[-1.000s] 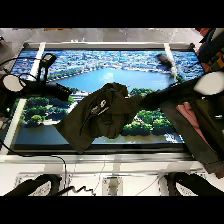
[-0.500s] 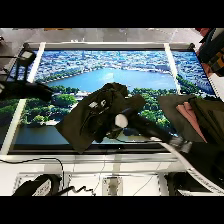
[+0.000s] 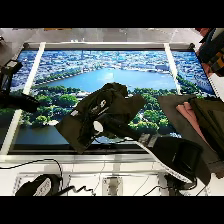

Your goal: Fold the clothes and pants, and hang the long-sleeved shirts on hangers.

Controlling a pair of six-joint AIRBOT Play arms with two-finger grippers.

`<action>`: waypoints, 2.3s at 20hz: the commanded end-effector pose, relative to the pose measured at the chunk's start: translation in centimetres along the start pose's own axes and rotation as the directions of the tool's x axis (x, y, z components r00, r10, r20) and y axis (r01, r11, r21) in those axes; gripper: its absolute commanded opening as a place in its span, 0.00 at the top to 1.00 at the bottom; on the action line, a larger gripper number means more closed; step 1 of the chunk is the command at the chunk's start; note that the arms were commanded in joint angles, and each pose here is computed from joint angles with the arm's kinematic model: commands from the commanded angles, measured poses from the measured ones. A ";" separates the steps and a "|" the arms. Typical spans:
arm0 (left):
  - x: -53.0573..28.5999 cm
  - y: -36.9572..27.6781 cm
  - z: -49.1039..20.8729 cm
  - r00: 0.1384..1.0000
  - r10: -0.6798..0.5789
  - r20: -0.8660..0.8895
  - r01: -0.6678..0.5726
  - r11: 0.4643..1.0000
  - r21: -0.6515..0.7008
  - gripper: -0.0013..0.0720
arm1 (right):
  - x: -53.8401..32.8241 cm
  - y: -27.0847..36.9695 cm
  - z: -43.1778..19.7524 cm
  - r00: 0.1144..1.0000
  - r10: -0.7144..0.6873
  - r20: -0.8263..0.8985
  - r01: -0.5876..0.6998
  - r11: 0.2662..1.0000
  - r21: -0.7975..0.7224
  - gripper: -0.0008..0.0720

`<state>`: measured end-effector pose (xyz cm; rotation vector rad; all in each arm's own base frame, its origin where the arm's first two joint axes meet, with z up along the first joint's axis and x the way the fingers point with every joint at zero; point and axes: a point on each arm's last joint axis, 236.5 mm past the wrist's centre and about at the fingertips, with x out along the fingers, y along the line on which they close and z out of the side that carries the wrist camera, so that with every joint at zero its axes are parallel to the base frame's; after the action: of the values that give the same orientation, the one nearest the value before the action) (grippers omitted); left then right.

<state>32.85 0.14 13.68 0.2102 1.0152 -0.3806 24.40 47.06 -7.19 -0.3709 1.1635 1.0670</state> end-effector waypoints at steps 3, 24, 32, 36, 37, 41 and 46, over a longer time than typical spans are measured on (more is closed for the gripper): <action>-0.1 -0.2 -0.7 1.000 -0.013 -0.024 0.012 1.000 -0.005 0.94 | 2.4 -3.3 0.9 0.987 -0.164 -0.002 0.163 0.983 0.086 0.17; 9.7 -10.6 -9.8 0.892 -0.445 0.075 0.402 0.707 -0.581 0.91 | -34.5 -24.8 3.8 0.820 -0.476 0.317 0.213 0.769 0.603 0.95; 13.8 -13.4 -16.1 0.875 -0.483 0.025 0.354 0.604 -0.715 0.09 | -33.6 -23.8 4.3 0.838 -0.434 0.329 0.201 0.809 0.553 0.95; 14.2 -12.5 -18.4 0.892 -0.446 -0.074 0.281 0.675 -0.682 0.10 | -33.6 -23.8 4.3 0.839 -0.434 0.329 0.210 0.815 0.541 0.95; 14.4 -12.1 -18.5 0.899 -0.431 -0.080 0.269 0.685 -0.677 0.10 | -33.6 -23.8 4.3 0.839 -0.434 0.328 0.211 0.815 0.540 0.95; 14.6 -11.8 -18.5 0.906 -0.415 -0.078 0.258 0.690 -0.676 0.10 | -33.5 -23.7 4.2 0.842 -0.431 0.323 0.223 0.825 0.519 0.95; 16.4 -10.5 -17.1 0.926 -0.377 -0.005 0.253 0.630 -0.734 0.10 | -33.7 -23.8 4.5 0.835 -0.437 0.334 0.224 0.825 0.519 0.95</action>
<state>21.25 -7.21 -8.82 -0.6333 1.3434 -0.2906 46.32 22.24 17.42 0.0499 0.8697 0.4875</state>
